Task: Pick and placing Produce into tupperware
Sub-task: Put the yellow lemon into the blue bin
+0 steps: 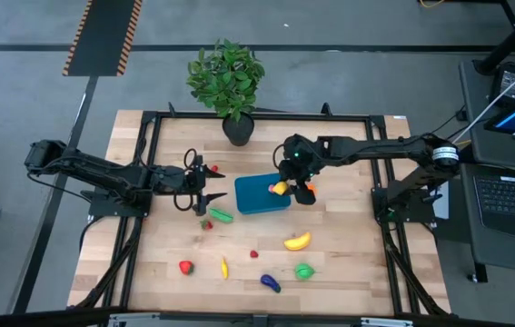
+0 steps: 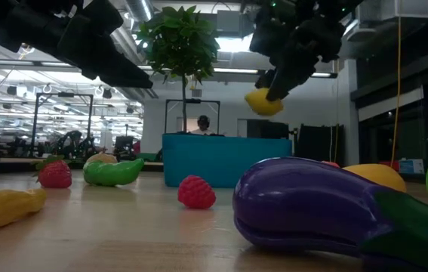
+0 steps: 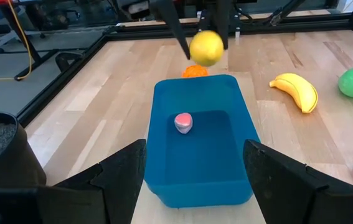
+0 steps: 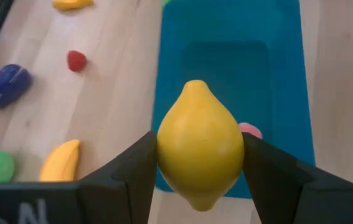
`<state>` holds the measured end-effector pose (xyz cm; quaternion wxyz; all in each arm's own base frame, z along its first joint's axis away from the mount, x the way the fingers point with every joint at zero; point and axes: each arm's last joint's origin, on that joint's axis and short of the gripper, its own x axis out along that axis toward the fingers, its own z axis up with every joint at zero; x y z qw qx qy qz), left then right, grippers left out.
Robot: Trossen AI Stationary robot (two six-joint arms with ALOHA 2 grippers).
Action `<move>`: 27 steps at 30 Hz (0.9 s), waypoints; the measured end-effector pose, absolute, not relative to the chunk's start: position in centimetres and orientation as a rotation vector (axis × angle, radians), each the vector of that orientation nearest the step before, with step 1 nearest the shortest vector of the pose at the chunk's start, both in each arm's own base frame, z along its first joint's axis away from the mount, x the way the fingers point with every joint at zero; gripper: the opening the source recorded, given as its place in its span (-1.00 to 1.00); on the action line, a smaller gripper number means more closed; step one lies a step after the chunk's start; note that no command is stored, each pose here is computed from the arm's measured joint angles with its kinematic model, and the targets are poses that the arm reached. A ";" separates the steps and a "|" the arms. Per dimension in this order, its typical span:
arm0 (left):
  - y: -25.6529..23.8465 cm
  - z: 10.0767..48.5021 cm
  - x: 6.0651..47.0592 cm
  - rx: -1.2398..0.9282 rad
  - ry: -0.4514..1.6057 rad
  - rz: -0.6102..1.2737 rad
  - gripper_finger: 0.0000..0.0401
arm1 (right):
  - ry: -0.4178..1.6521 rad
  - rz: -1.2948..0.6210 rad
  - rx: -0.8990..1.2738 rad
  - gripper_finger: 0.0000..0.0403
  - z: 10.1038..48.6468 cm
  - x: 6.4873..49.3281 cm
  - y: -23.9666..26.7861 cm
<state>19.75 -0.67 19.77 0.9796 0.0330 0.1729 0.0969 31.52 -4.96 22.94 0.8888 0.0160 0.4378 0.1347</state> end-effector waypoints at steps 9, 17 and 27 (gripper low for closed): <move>-0.7 19.8 19.7 0.065 0.350 0.196 0.30 | 0.956 0.275 0.046 0.02 20.2 33.0 -5.0; -0.7 19.8 19.7 0.064 0.350 0.196 0.30 | 0.964 0.282 0.022 0.02 18.9 34.5 -5.3; -0.7 19.7 19.7 0.065 0.355 0.195 0.30 | 1.034 0.278 0.035 0.02 17.5 35.5 -5.4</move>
